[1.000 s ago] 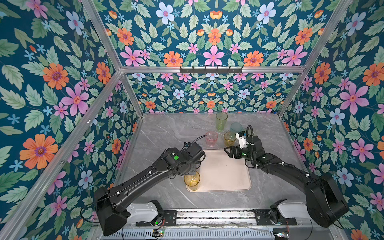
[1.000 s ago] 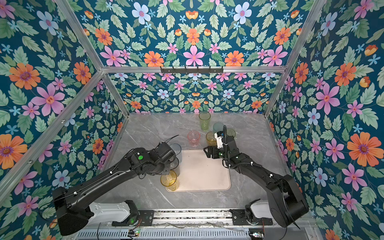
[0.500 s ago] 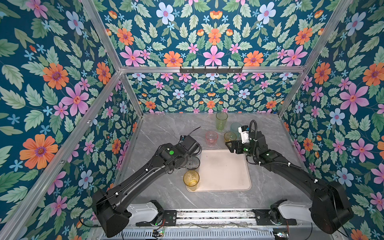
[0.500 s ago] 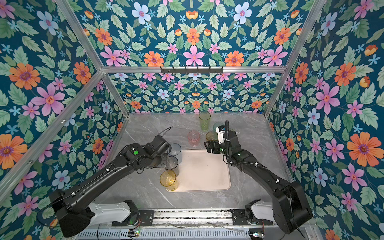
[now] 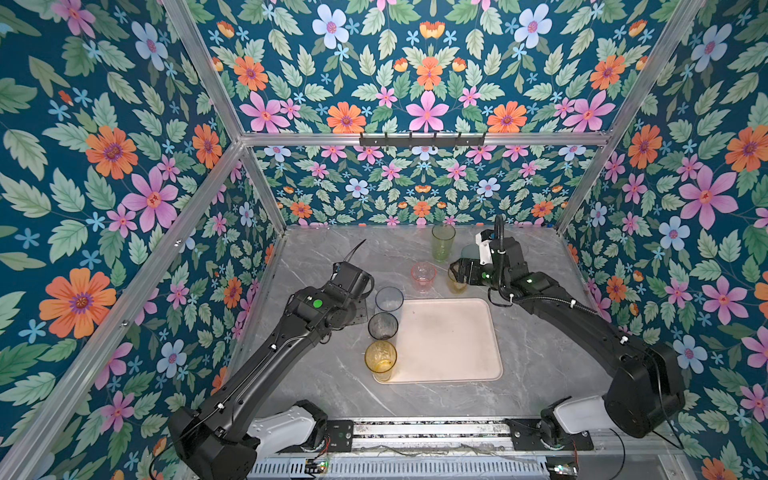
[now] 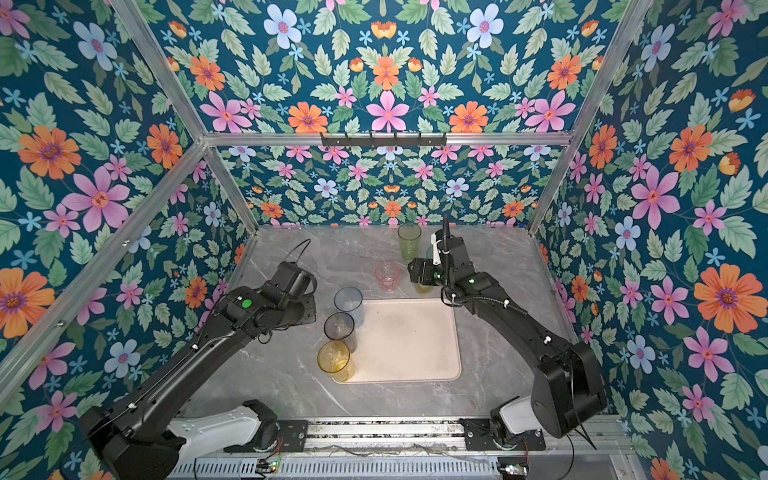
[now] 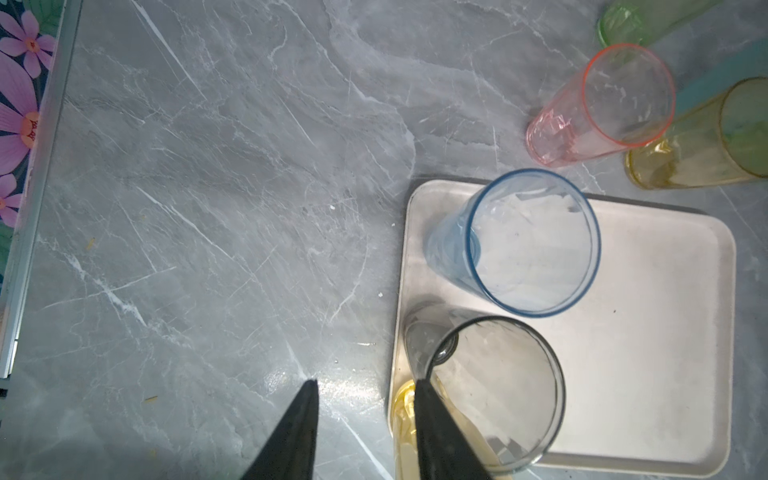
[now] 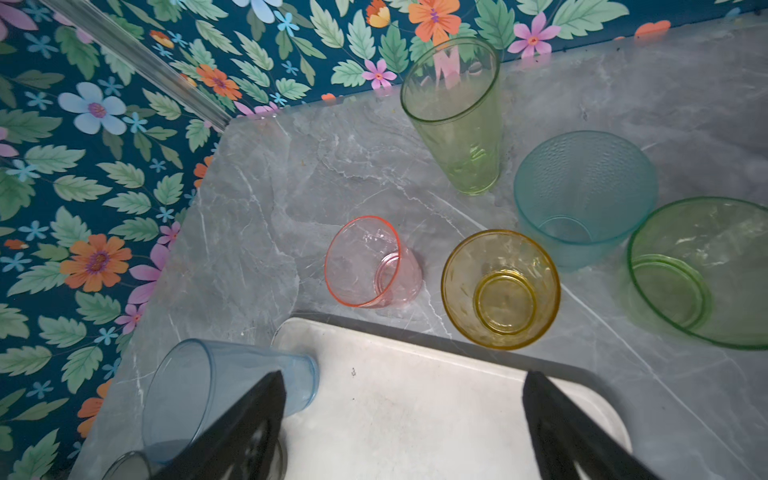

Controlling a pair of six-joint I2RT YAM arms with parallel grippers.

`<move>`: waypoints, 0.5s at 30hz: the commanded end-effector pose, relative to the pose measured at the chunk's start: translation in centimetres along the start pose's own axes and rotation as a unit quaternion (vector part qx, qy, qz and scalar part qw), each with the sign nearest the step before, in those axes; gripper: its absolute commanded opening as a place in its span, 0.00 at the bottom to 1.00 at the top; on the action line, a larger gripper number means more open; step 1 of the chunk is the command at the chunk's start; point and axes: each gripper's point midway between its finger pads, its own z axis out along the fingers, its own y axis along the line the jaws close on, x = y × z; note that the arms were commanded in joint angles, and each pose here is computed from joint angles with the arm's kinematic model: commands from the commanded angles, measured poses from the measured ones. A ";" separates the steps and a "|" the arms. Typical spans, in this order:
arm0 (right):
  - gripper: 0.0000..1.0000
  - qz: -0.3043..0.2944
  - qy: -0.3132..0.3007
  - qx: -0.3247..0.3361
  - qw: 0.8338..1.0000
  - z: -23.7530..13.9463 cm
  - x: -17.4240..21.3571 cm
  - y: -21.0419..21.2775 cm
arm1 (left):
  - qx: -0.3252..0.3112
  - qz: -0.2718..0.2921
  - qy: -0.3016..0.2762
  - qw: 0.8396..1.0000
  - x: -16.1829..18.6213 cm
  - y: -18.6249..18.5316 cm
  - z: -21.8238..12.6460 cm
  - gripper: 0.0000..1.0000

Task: Place the glasses into the tray
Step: 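Move the right gripper over the tall green glass farthest from the robot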

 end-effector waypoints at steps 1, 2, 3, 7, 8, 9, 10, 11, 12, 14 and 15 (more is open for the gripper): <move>0.92 0.013 0.012 0.046 0.999 0.6 -0.3 -1.3 | 0.012 0.001 -0.012 1.000 -0.9 -0.4 0.4 0.42; 0.92 0.015 0.012 0.051 0.999 0.9 -0.6 -1.3 | 0.010 0.000 -0.008 1.000 -0.9 -0.3 0.7 0.42; 0.92 0.015 0.011 0.053 0.998 1.2 -0.9 -1.3 | 0.010 0.000 -0.007 1.000 -0.9 -0.2 0.9 0.42; 0.92 0.018 0.008 0.055 0.998 2.3 -2.0 -1.0 | 0.015 -0.003 0.000 1.000 -0.6 -0.2 1.6 0.42; 0.92 0.020 0.010 0.056 0.998 2.7 -2.2 -1.1 | 0.015 -0.003 0.001 1.000 -0.6 -0.1 1.8 0.42; 0.92 0.021 0.010 0.056 0.998 3.0 -2.5 -1.0 | 0.014 -0.003 0.004 1.000 -0.5 0.0 1.9 0.42; 0.92 0.023 0.012 0.056 0.998 3.3 -2.6 -1.0 | 0.013 -0.004 0.005 1.000 -0.5 0.1 2.0 0.42; 0.92 0.024 0.011 0.055 0.998 3.3 -3.0 -0.9 | 0.013 -0.004 0.006 1.000 -0.4 0.1 2.0 0.42; 0.92 0.026 0.022 0.060 0.998 4.5 -2.6 -1.3 | 0.014 -0.004 0.009 1.000 -0.3 0.2 2.1 0.42; 0.92 0.030 0.022 0.060 0.998 5.1 -3.0 -1.4 | 0.013 -0.006 0.008 1.000 -0.2 0.4 2.1 0.42; 0.92 0.033 0.022 0.060 0.997 5.4 -3.2 -1.6 | 0.012 -0.007 0.008 1.000 -0.2 0.5 2.1 0.42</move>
